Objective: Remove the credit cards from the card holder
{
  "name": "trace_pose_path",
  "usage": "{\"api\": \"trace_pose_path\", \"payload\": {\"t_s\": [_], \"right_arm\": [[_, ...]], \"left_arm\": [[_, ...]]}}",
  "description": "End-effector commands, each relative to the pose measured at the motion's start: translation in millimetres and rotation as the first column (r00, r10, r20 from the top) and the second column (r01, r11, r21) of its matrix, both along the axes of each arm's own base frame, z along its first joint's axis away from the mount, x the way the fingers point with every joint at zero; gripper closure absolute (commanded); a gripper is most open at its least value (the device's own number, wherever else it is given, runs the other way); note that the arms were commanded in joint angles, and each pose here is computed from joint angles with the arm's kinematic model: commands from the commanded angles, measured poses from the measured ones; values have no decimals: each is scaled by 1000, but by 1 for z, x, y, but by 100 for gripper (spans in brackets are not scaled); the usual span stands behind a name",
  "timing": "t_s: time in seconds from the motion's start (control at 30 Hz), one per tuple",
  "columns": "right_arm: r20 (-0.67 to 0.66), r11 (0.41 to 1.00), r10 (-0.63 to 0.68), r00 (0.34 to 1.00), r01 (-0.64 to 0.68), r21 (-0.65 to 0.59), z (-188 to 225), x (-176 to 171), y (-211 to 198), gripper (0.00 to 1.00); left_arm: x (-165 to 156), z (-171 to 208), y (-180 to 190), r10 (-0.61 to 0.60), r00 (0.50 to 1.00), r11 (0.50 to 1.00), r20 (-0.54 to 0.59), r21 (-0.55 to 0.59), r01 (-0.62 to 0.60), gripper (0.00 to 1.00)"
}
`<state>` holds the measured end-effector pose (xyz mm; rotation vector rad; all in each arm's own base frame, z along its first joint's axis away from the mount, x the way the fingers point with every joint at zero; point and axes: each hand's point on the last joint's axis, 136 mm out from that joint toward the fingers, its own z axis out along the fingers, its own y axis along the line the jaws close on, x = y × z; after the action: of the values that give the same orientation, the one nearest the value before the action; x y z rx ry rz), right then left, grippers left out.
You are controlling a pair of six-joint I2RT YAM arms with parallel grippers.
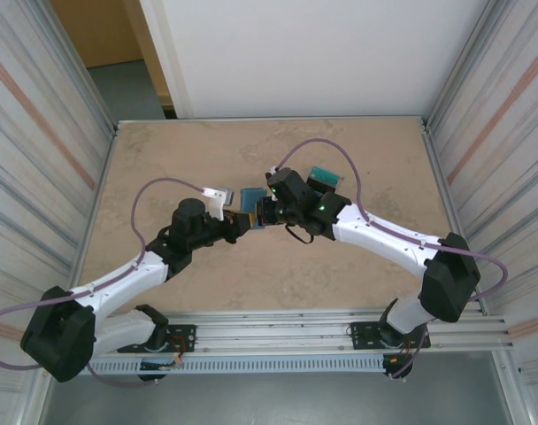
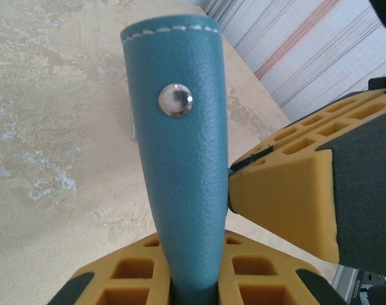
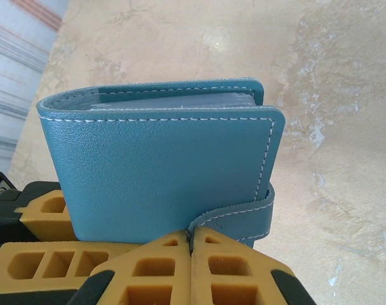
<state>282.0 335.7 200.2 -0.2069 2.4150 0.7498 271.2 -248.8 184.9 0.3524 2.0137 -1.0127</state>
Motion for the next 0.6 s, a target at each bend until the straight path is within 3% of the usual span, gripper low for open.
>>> {"api": "trace_pose_path", "payload": {"t_s": [0.0, 0.57], "right_arm": [[15, 997, -62, 998, 63, -50, -6, 5, -21, 100], [27, 996, -78, 997, 79, -46, -2, 5, -29, 100]], "left_arm": [[-4, 32, -4, -25, 996, 997, 86, -67, 31, 100], [-3, 32, -4, -24, 996, 997, 89, -69, 30, 100]]}}
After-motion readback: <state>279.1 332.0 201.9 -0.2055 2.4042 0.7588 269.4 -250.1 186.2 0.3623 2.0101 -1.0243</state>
